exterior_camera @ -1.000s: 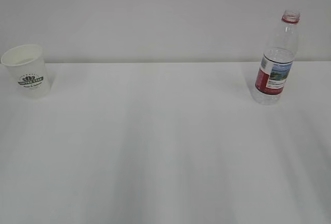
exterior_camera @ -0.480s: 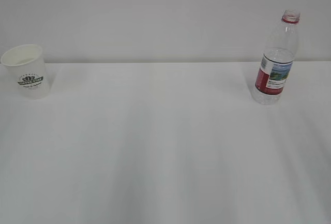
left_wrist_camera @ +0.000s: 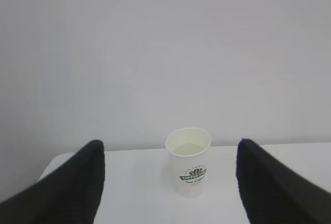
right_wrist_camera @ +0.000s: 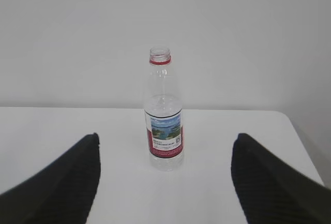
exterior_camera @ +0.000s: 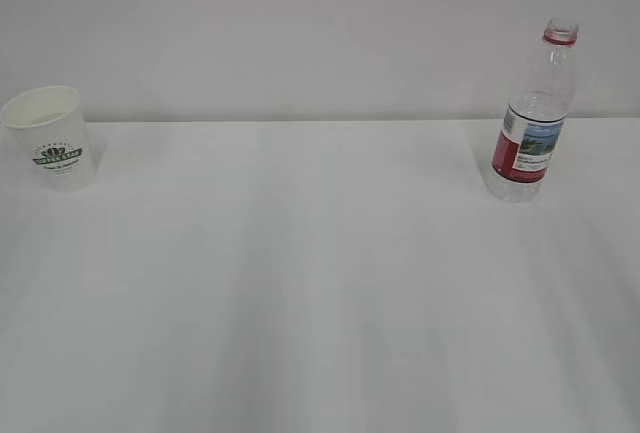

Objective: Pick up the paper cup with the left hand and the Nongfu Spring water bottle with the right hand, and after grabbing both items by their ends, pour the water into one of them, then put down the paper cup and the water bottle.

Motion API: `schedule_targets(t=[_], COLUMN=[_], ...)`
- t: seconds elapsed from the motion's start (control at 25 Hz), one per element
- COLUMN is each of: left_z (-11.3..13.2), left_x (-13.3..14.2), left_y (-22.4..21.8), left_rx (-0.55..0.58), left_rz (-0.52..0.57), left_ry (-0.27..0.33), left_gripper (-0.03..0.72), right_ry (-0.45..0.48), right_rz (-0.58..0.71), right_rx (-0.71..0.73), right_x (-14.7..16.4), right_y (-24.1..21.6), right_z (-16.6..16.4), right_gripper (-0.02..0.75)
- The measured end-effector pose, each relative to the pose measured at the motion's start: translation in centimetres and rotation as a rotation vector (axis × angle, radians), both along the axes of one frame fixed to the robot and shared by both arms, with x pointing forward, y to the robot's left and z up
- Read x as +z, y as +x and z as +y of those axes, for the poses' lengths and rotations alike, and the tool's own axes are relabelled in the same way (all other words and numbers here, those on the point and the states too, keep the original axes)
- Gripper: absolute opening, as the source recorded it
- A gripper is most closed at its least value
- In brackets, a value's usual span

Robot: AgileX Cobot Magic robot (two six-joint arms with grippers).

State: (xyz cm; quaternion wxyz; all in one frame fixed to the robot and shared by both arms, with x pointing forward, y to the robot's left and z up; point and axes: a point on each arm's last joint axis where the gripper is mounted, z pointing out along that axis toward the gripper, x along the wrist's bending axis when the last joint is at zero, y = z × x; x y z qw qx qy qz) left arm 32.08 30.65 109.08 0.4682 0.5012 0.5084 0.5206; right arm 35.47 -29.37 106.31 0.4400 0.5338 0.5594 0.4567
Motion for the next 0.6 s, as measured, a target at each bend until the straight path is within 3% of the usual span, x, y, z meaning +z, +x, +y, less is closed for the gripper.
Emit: schedule_targets(t=[0.2,0.6], left_z=[-0.54,-0.5], left_x=[0.1,-0.6], left_y=[0.03,-0.01], left_rx=[-0.068,-0.066], left_rz=[-0.008,0.069], left_ry=[0.08,0.057], left_gripper=[0.577,0.577], right_ry=[0.033,-0.107], right_rz=[0.023,0.024], right_rx=[-0.001,0.006], right_x=[-0.18,-0.26], right_y=[-0.04,-0.05], right_z=[0.05,-0.15], right_gripper=[0.593,0.593])
